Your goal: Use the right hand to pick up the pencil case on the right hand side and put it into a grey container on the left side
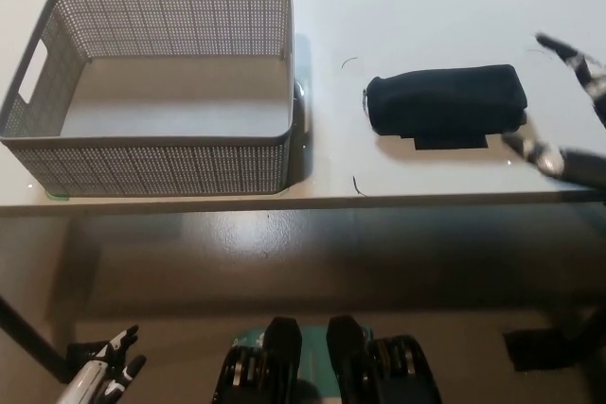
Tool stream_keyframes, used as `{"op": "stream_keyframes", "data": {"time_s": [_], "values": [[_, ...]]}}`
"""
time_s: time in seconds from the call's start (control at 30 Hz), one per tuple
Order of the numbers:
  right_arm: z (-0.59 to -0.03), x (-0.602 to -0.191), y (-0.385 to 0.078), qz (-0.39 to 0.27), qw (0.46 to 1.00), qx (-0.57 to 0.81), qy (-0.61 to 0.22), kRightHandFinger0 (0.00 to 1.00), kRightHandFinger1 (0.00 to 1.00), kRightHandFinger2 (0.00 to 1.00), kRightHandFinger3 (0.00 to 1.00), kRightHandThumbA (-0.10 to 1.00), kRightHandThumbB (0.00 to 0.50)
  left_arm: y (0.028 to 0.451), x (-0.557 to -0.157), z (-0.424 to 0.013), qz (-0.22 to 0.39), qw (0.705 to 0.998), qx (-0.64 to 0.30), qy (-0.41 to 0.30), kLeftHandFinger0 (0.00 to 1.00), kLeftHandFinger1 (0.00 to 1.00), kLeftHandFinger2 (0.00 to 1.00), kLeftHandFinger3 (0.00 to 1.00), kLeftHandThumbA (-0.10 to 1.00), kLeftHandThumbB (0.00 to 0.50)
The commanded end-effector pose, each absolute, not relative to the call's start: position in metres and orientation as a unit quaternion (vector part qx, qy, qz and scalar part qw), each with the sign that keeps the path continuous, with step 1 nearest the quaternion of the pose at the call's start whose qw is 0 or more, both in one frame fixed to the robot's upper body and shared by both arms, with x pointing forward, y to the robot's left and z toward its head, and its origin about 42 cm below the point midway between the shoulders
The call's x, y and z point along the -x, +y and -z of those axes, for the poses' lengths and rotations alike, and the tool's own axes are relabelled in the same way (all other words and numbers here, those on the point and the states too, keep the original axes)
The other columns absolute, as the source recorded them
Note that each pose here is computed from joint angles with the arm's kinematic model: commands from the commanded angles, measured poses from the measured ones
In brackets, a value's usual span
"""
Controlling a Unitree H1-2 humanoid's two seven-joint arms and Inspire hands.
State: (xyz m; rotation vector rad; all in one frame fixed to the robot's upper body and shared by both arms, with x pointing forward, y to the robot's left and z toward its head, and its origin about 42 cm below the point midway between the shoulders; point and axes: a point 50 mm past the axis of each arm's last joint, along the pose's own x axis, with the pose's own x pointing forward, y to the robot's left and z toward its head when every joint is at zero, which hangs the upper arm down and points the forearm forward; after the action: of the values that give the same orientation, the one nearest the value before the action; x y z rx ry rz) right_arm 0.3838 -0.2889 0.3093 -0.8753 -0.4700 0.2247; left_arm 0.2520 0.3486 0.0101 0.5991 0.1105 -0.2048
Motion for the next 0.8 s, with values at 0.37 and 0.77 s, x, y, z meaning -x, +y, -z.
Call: {"op": "stream_keyframes", "data": {"time_s": [0.37, 0.77], "values": [[-0.357, -0.502, -0.254, -0.138, 0.792, 0.582, -0.117, 1.00, 1.00, 1.00, 1.00, 0.74, 0.500, 0.354, -0.255, -0.022, 0.113, 0.945, -0.306, 0.032, 1.00, 1.00, 1.00, 1.00, 1.00, 0.450], [-0.356, -0.554, -0.241, -0.158, 0.750, 0.641, -0.037, 1.00, 1.00, 1.00, 1.00, 0.79, 0.500, 0.351, -0.254, -0.022, 0.121, 0.943, -0.308, 0.036, 1.00, 1.00, 1.00, 1.00, 1.00, 0.455]]}}
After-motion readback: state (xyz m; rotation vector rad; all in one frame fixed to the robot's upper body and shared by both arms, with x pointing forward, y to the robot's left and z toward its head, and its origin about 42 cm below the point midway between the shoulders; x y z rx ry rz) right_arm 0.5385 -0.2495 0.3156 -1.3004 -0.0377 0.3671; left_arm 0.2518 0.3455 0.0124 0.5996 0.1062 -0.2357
